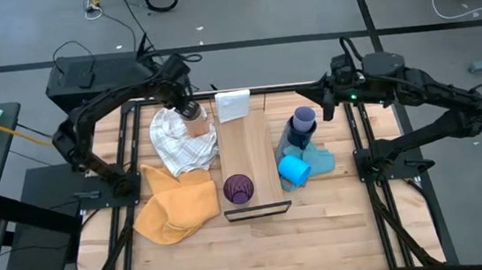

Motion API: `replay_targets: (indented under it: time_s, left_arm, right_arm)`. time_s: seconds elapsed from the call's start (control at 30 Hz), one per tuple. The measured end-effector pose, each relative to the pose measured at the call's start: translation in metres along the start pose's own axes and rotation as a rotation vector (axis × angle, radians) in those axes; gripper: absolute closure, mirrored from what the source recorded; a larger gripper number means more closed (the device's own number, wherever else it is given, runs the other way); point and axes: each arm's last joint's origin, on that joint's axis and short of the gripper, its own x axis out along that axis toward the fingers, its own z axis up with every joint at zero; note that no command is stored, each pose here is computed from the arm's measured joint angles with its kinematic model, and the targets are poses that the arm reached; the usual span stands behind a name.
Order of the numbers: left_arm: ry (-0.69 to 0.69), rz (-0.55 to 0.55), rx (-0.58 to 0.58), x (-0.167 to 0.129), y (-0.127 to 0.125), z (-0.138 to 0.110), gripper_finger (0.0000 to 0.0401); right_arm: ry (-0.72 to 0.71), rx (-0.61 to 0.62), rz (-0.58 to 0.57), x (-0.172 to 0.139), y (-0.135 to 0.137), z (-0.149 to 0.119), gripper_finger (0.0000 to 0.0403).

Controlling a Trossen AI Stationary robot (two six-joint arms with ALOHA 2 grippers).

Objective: Stack small to large cups/mugs on shelf
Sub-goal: Put the brown cup on the shelf

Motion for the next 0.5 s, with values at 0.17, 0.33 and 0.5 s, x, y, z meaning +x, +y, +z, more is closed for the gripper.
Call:
replay_targets:
  time_s: [0.17,0.33,0.5]
  left_arm:
    - [0.009,0.031,-0.001,0.005,0.002,0.002,0.0299]
    - [0.002,0.037,-0.019,0.005,0.008,0.003,0.0298]
    - [-0.002,0.039,-0.023,0.005,0.011,0.004,0.0296]
  right_arm:
    - [0.004,0.0,0.014,-0.001,0.0,0.0,0.0388]
    - [0.008,-0.007,0.021,-0.001,0.0,0.0,0.0388]
    - [0.008,-0.008,0.021,-0.001,0.0,0.0,0.0388]
